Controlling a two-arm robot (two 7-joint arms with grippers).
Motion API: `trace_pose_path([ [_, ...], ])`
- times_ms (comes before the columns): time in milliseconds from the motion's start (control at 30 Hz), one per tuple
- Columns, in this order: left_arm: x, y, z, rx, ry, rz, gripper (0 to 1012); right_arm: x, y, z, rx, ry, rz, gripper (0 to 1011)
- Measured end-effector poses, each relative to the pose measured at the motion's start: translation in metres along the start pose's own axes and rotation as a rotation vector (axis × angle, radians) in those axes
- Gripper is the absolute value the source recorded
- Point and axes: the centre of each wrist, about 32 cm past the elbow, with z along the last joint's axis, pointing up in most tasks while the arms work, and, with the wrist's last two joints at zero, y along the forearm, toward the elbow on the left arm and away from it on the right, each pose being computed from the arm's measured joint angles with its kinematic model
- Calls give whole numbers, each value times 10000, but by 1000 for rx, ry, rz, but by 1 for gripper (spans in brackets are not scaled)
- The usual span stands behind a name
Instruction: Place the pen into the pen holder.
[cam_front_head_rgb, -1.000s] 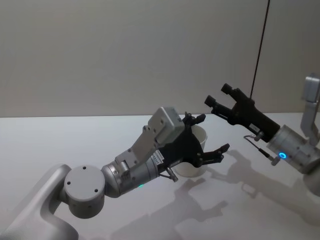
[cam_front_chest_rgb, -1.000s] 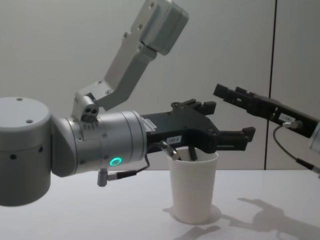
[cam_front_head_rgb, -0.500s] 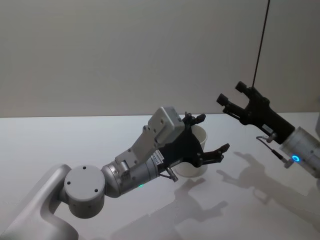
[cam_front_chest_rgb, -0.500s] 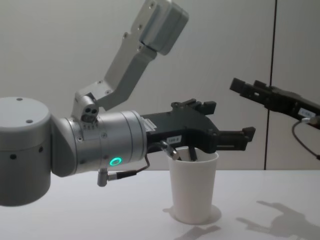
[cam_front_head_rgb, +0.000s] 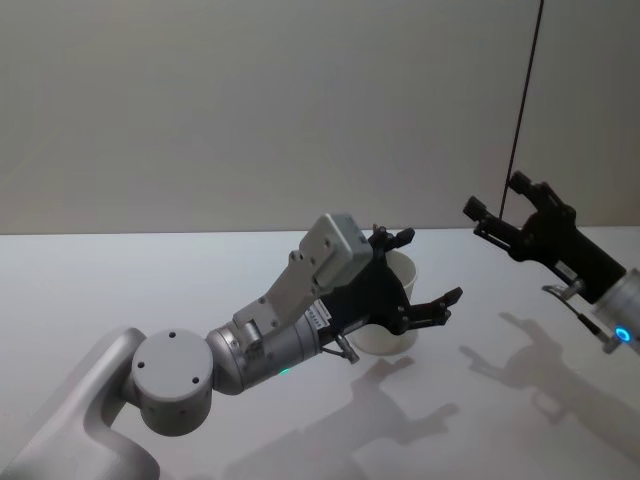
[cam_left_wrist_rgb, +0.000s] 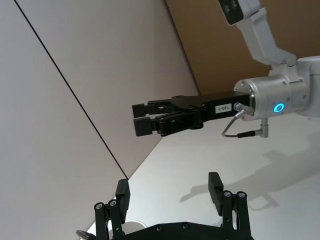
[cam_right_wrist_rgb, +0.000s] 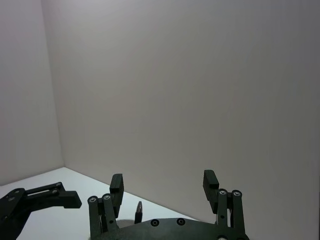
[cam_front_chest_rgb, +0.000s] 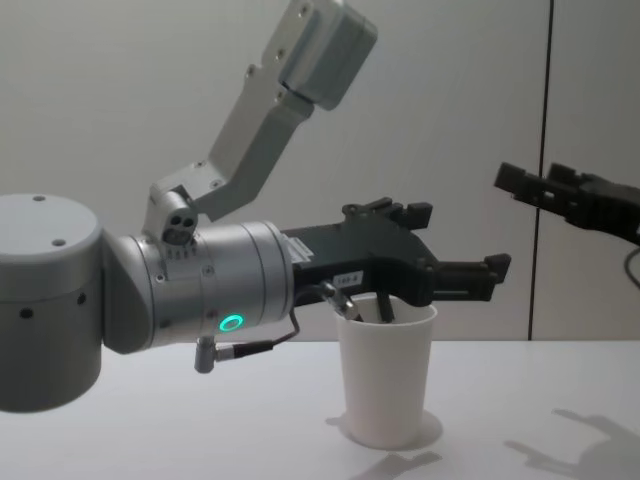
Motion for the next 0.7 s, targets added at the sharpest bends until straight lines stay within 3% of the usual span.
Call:
trace_pose_path([
  [700, 0, 0, 0, 0, 0, 0, 1003, -212, -311, 70, -77, -67, -146, 1002],
])
